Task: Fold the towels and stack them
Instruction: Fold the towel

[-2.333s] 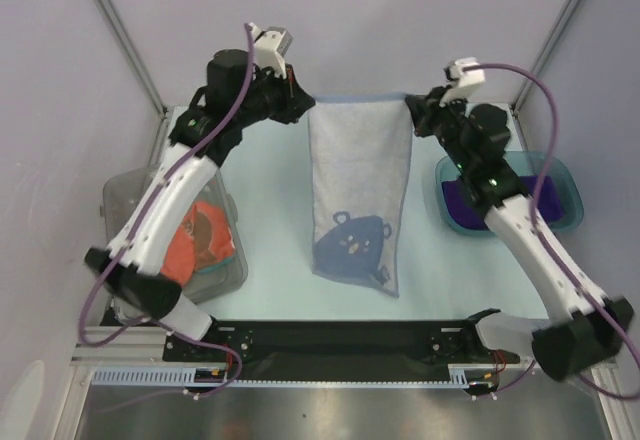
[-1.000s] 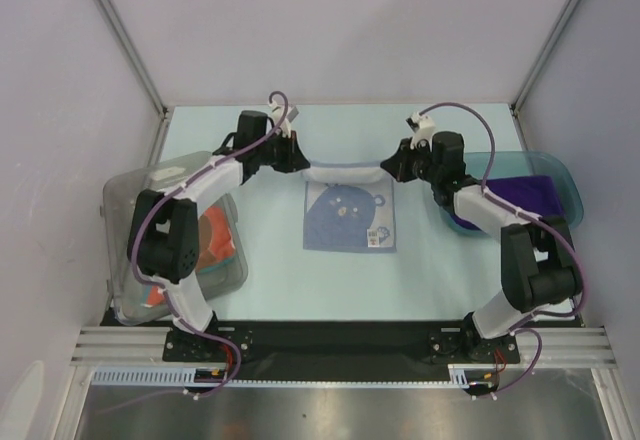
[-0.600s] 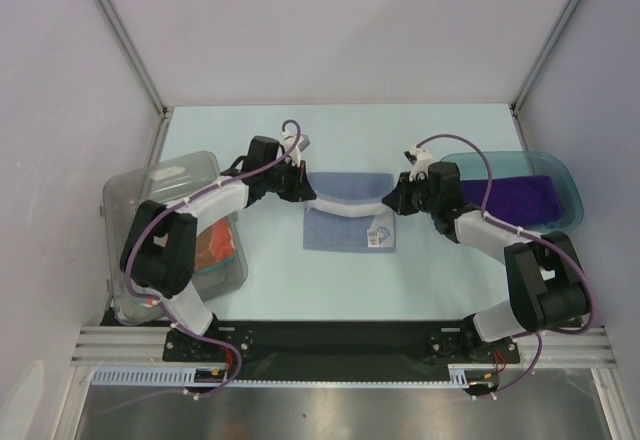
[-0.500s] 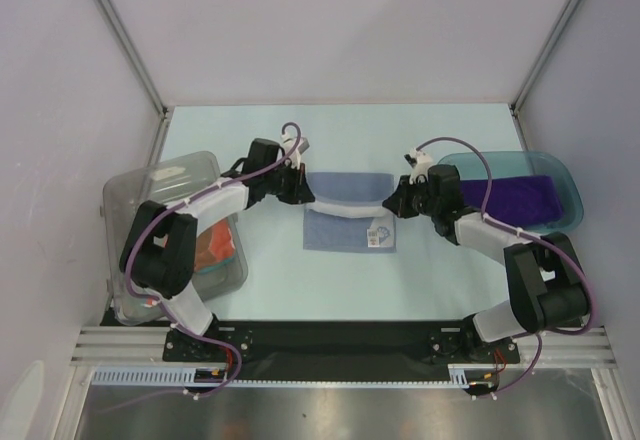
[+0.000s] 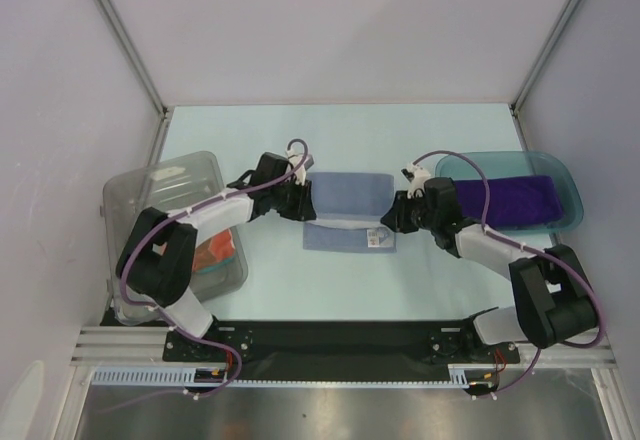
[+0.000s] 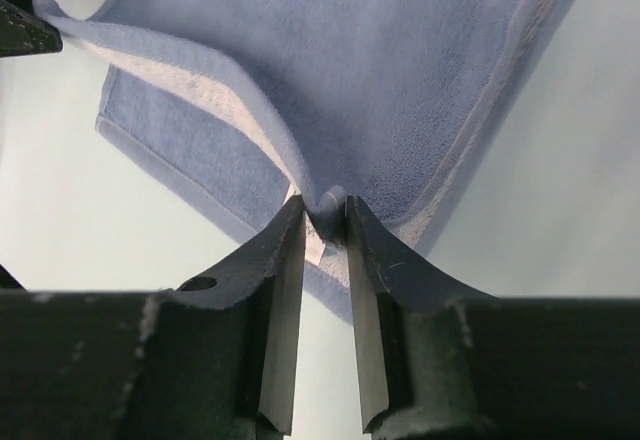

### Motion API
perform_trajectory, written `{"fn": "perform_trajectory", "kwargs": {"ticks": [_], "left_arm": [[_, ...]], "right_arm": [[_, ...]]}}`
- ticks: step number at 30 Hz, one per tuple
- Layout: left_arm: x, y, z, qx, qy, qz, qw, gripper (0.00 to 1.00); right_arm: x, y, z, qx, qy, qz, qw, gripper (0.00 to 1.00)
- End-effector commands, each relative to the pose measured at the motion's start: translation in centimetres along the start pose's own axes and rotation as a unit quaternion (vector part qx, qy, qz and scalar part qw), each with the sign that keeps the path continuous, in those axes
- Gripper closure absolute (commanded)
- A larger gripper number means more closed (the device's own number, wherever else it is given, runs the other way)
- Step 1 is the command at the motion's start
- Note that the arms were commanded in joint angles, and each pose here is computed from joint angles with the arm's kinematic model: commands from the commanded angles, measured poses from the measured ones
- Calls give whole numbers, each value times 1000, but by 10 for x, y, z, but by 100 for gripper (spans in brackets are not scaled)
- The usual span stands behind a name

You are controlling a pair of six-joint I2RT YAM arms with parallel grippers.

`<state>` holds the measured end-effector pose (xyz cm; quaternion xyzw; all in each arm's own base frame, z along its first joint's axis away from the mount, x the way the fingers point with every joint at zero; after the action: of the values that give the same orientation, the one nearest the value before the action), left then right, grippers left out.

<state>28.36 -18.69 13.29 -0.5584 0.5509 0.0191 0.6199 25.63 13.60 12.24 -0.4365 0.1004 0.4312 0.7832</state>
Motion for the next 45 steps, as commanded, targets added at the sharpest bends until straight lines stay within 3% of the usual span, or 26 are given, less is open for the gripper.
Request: {"fn": "perform_trajectory", "kwargs": {"ticks": [1,5,8,12,19,26,32,39,45], "left_arm": [[-21,-6,-9,-3,-35,-11,999,63],[-38,-12,-9,-8,-72,-19,997,56],[-49,-19,-15,-14,-67,-38,997,52],[-44,-18,-16,-40,-57,-26,997,52],[-19,9,-17,-82,-51,32,995,53],[3,27,-22,-90,-49,73,992,56],[12,34,-19,-96,-60,85,990,62],[11,34,-17,-95,-72,94,988,76],[9,34,-16,-101,-84,102,986,82]], "right_arm": [[-11,4,9,5,0,2,1000,70],[-19,1,14,16,21,7,1000,59],[-27,-5,21,31,35,-1,999,55],[-28,-12,27,57,53,-15,997,55],[-10,3,8,150,167,27,974,58],[0,20,-5,177,220,45,958,60],[8,28,-2,170,216,48,960,66],[8,28,-1,166,223,49,959,77],[7,26,1,156,237,40,958,76]]}}
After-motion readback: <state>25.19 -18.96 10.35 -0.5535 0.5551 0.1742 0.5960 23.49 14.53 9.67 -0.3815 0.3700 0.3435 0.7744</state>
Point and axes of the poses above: each gripper's point midway between its finger pads, its own x axis out along the fingers, its own z axis along the line the jaws close on, y = z × x, the point moved 9 cm from there along -x, back along the fingers, and after that the axes turned 15 degrees about x, right-handed, at the moved point
